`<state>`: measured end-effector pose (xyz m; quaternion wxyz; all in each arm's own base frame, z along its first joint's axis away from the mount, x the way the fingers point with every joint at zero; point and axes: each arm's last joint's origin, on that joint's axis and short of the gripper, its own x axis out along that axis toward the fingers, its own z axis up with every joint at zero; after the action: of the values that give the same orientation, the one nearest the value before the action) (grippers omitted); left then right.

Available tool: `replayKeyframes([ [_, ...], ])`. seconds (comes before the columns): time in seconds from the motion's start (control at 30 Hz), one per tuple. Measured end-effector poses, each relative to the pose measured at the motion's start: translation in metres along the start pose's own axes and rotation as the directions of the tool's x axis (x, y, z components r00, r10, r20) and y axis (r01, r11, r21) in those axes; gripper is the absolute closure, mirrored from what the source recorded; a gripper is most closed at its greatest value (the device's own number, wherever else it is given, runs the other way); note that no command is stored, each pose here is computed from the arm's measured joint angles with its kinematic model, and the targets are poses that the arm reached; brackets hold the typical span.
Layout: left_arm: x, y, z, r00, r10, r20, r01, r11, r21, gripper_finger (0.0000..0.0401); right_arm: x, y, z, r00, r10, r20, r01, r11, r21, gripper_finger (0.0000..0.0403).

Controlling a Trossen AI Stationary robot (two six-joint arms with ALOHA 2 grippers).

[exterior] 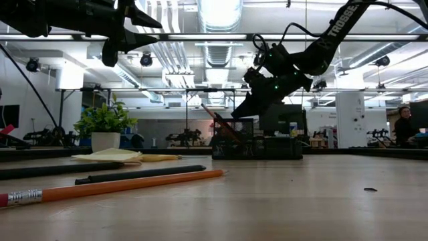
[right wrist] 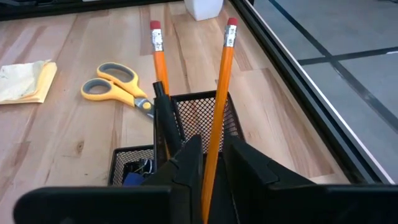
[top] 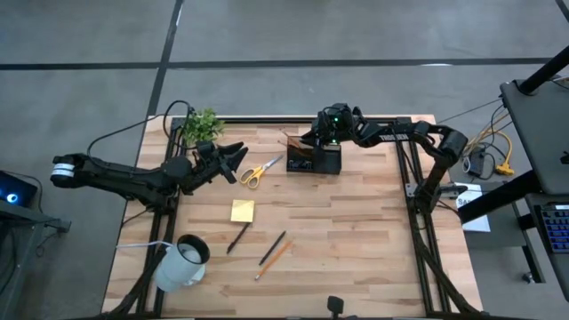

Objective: Pick and place office supplies into organizer
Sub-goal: Put the pencil into the desk organizer

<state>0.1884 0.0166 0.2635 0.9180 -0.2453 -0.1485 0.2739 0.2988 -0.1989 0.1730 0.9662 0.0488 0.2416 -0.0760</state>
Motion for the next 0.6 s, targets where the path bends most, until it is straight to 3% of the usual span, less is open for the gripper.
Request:
replayKeyframes([
  [0.37, 0.0, 0.0, 0.0, 1.0, 0.0, 0.0, 0.0, 1.0, 0.0, 0.0244, -0.002, 0.001, 0.002, 1.0, 0.002, 0.008, -0.002, 0.998, 0.067, 0.0342],
  [0.6, 0.0, 0.0, 0.0, 1.0, 0.0, 0.0, 0.0, 1.0, 0.001, 0.0244, -0.02, 0.008, 0.025, 0.995, 0.028, 0.093, -0.033, 0.998, 0.052, 0.035],
])
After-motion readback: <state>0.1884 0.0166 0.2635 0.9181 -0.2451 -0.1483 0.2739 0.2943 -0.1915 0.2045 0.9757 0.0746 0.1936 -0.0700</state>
